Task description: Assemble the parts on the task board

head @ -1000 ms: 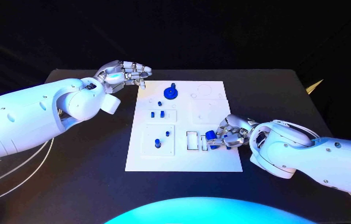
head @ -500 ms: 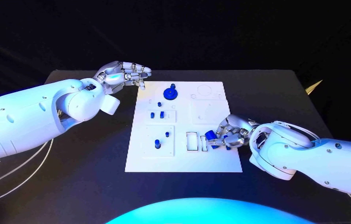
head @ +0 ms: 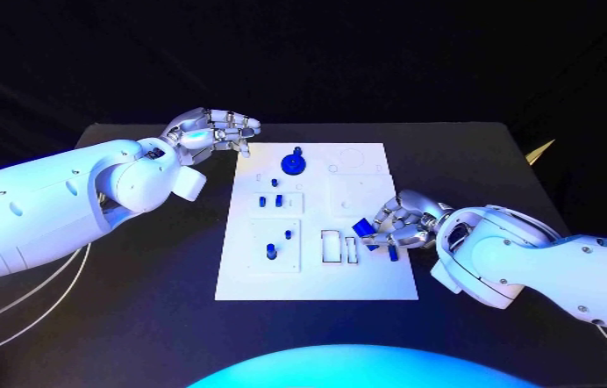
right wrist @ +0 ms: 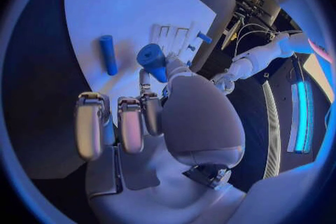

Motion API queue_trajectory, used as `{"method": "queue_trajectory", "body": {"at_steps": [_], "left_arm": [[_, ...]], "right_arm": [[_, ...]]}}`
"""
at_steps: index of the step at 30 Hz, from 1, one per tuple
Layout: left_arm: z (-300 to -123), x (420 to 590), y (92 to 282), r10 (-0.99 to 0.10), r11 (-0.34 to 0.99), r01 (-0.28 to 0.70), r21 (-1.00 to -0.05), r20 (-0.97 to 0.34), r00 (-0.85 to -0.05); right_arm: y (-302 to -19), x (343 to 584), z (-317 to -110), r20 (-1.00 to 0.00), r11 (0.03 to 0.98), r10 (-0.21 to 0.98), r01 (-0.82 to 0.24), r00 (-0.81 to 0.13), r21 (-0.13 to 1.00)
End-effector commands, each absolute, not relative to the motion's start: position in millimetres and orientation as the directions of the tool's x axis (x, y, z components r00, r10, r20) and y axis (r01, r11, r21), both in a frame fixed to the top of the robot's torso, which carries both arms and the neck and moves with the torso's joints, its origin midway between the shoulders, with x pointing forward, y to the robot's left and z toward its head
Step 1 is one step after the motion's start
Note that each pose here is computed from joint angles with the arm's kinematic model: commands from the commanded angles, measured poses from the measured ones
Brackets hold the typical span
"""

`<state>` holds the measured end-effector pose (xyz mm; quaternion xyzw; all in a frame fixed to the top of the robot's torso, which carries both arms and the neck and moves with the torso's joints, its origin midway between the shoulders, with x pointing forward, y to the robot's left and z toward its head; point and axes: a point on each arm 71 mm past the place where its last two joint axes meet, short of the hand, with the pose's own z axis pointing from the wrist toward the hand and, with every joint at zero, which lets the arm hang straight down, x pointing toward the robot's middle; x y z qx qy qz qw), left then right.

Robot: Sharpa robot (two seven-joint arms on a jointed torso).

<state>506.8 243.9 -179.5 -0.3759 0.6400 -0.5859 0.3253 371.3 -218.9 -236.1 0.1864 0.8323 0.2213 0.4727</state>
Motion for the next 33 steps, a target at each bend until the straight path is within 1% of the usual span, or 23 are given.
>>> {"method": "queue_trajectory", "body": {"at_steps": [1, 12, 21, 27, 33], "left_arm": [[-178.4, 506.4, 241.6, -0.856, 0.021, -0.097, -0.995, 0.033, -0.516], [-178.3, 506.2, 240.5, -0.853, 0.019, -0.096, -0.995, 0.034, -0.520], [-177.8, 504.5, 238.2, -0.850, 0.018, -0.097, -0.995, 0.036, -0.526], [-177.3, 502.9, 234.7, -0.843, 0.015, -0.098, -0.995, 0.040, -0.536], [-177.5, 503.7, 237.0, -0.847, 0.016, -0.098, -0.995, 0.038, -0.531]], "right_arm": [[-216.9, 369.9, -234.5, -0.653, 0.793, 0.577, 0.144, -0.491, 0.592], [-197.8, 371.2, -236.3, -0.620, 0.790, 0.554, 0.115, -0.555, 0.602], [-179.9, 372.1, -242.1, -0.618, 0.812, 0.495, 0.073, -0.611, 0.579], [-174.3, 372.3, -244.0, -0.627, 0.818, 0.482, 0.059, -0.612, 0.572], [-171.6, 373.5, -244.9, -0.634, 0.823, 0.474, 0.052, -0.611, 0.566]]}}
